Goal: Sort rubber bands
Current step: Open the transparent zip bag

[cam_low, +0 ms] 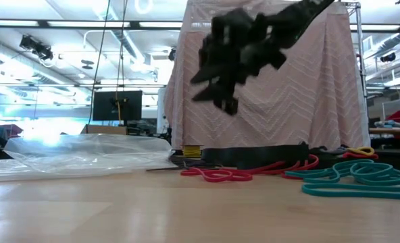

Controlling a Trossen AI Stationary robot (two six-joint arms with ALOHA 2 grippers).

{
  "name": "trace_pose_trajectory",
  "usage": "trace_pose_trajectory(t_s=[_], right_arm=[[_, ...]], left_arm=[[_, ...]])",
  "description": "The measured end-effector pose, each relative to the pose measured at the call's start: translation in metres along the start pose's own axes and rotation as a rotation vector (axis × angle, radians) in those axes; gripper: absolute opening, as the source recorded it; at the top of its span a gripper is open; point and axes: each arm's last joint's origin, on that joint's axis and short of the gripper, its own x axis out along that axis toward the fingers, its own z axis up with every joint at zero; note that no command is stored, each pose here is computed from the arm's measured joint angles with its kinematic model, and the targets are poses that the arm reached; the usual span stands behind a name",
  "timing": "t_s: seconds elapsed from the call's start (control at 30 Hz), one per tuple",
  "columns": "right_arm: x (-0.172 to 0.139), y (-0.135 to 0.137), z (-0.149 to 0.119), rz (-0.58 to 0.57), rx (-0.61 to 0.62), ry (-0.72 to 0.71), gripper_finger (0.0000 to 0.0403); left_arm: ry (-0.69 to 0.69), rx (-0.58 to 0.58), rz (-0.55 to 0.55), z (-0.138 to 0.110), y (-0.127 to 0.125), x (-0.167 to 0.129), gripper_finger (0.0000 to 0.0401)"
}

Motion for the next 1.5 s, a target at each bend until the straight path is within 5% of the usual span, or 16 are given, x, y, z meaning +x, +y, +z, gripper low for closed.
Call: trace_pose_trajectory(t_s=[0.33,0.7,1.07,1.27,1.5], right_arm=[[0.048,-0.028,-0.014,0.042,0.144,-0.025,0.0143],[0.051,-0.032,-0.019,-0.075,0.208,-0.046,0.0127],[0.063,-0.014,-0.030,-0.058,0.252,-0.014,0.0125],[0.072,0.001,-0.038,-0.049,0.259,-0.004,0.0125],[0.071,-0.001,-0.037,-0.053,0.283,-0.006,0.0125]], left_arm=[[0.046,0.023,-0.027,-0.003,0.000,0.000,0.0028],[0.094,0.035,-0.038,-0.007,0.001,0.000,0.0028],[0.171,0.025,-0.033,-0.013,0.003,-0.001,0.0028],[0.535,-0.047,0.146,-0.068,0.028,-0.002,0.0028],[0.680,-0.265,0.198,-0.150,0.061,0.007,0.0028]])
